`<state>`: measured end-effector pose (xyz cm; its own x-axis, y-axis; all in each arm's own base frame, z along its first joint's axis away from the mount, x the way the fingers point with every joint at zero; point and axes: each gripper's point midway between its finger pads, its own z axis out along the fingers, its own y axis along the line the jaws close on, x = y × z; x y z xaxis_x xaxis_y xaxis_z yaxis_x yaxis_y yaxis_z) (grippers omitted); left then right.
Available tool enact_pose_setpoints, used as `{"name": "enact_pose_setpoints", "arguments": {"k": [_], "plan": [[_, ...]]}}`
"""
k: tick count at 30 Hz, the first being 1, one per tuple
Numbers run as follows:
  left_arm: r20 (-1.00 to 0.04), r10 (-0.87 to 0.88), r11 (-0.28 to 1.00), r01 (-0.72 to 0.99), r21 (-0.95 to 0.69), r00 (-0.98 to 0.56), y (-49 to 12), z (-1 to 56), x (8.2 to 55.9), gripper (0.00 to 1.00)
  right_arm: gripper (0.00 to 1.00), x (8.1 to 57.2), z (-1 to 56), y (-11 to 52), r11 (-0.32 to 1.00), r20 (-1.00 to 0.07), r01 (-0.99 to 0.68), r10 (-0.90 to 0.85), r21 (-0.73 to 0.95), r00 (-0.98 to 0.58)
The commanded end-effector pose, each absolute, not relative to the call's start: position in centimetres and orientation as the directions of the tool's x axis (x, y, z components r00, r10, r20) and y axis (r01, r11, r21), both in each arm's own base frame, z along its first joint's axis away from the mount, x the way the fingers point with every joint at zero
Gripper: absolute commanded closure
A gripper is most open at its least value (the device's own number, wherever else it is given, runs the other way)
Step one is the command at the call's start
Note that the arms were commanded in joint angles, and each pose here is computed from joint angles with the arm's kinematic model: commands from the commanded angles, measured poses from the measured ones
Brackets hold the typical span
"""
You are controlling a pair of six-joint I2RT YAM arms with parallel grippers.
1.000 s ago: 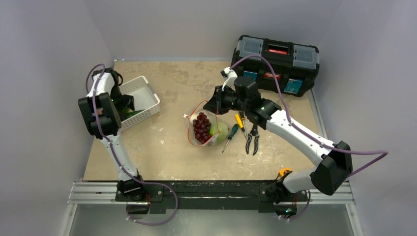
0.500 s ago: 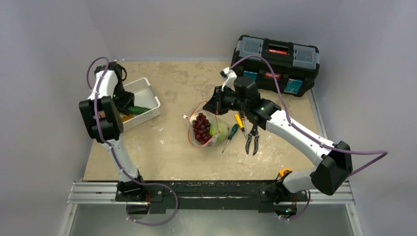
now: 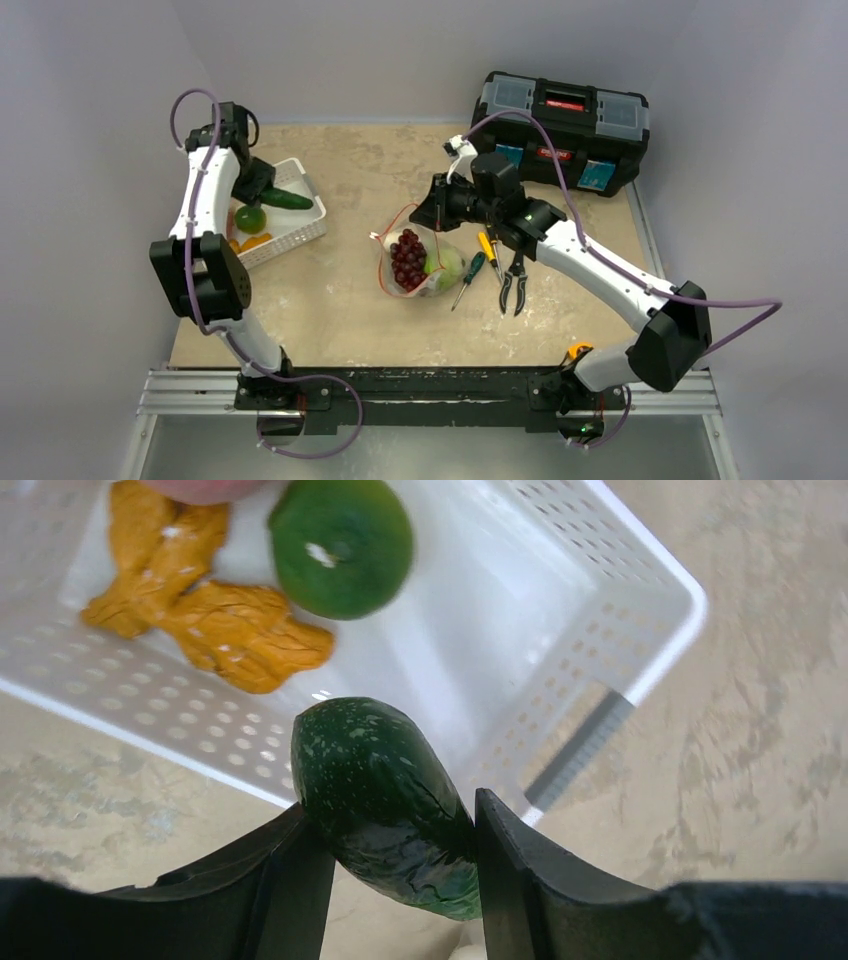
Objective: Place the food in the zip-top bag and seal the zipper
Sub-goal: Pick up the fake vegetable from the bin, then place the fake vegetable in the zipper food storage bag.
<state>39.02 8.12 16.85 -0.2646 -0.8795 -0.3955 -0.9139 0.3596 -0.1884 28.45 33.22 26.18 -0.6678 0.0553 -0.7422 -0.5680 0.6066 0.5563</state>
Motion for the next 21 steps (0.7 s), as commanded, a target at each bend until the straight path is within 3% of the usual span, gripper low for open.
{"name": "enact_pose_setpoints", "arguments": {"k": [1,4,7,11,15,21], "plan": [[-0.467,-0.797,0.576,-0.715,-0.396,-0.383,4.2,21.3,42.0,1.0,1.0,29.6,30.7,34.3,0.566,-0.798,-0.62,0.121,0.544,-0.59],[-0.528,-0.727,0.685,-0.408,-0.604,-0.439,0.0,26.1,43.9,1.0,1.0,30.1,30.8,34.7,0.565,-0.8,-0.623,0.118,0.541,-0.588],[-0.612,-0.646,0.722,-0.103,-0.684,-0.457,-3.7,30.2,43.8,1.0,1.0,30.5,31.0,35.0,0.562,-0.804,-0.626,0.127,0.541,-0.581],[-0.679,-0.538,0.65,0.267,-0.712,-0.5,-8.8,34.0,42.6,1.0,1.0,30.7,31.2,35.3,0.551,-0.797,-0.619,0.153,0.559,-0.584],[-0.721,-0.476,0.534,0.486,-0.692,-0.503,-12.5,37.0,41.2,1.0,1.0,30.8,31.4,35.2,0.548,-0.794,-0.611,0.179,0.571,-0.581],[-0.8,-0.388,0.475,0.644,-0.6,-0.458,-16.3,39.9,37.1,1.0,1.0,30.4,32.2,34.9,0.533,-0.795,-0.615,0.207,0.581,-0.571]]}}
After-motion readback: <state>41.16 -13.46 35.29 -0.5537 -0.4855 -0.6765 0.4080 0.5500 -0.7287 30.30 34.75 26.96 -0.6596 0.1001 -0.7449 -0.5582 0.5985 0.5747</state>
